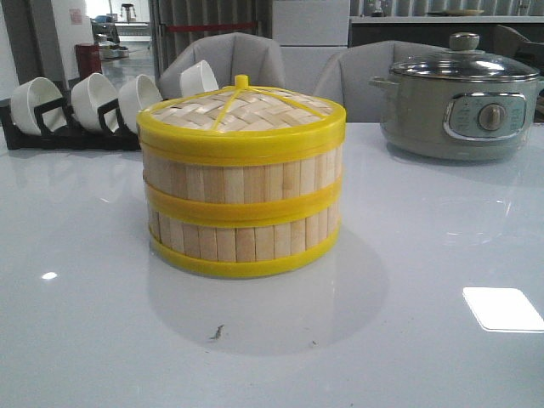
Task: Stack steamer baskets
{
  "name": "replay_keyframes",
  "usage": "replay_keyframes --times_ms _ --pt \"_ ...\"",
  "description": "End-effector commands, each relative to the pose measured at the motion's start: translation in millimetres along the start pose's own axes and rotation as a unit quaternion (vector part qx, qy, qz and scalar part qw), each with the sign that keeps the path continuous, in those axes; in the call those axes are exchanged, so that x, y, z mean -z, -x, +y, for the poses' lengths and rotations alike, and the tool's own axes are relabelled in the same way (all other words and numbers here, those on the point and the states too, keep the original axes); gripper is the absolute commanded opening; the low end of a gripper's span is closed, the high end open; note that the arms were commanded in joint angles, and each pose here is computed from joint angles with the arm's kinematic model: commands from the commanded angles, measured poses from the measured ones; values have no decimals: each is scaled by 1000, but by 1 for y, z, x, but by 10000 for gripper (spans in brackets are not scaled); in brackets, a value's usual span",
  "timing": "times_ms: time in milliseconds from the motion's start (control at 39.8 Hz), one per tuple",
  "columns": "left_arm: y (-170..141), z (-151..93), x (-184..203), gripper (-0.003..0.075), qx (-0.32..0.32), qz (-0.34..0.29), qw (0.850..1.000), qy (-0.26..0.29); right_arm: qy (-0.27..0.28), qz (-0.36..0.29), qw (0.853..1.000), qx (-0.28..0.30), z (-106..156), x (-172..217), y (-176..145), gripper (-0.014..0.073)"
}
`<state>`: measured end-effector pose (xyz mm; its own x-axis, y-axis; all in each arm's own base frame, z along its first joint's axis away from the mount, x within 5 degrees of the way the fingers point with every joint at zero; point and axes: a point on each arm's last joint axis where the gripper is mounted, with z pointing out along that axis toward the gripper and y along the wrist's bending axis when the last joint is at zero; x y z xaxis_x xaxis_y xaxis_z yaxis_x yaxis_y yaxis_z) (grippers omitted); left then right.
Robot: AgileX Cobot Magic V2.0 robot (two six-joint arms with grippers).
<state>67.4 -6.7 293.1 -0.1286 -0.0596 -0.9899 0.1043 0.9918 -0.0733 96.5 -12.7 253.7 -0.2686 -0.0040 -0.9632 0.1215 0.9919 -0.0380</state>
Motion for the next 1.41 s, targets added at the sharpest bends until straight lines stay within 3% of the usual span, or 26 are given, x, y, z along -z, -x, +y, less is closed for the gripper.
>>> replay_keyframes --times_ms 0,226,578,1383 --pt "-3 -1 5 84 3 -56 998 -11 -2 -55 998 8 -1 2 17 75" --pt "-49 2 5 85 3 -52 999 -15 -2 -55 998 8 -1 2 17 75" --pt "-77 2 5 84 4 -135 990 -36 -2 -55 998 8 -1 2 17 75" --pt "-78 2 4 84 7 -132 991 -36 -2 -55 998 8 -1 2 17 75"
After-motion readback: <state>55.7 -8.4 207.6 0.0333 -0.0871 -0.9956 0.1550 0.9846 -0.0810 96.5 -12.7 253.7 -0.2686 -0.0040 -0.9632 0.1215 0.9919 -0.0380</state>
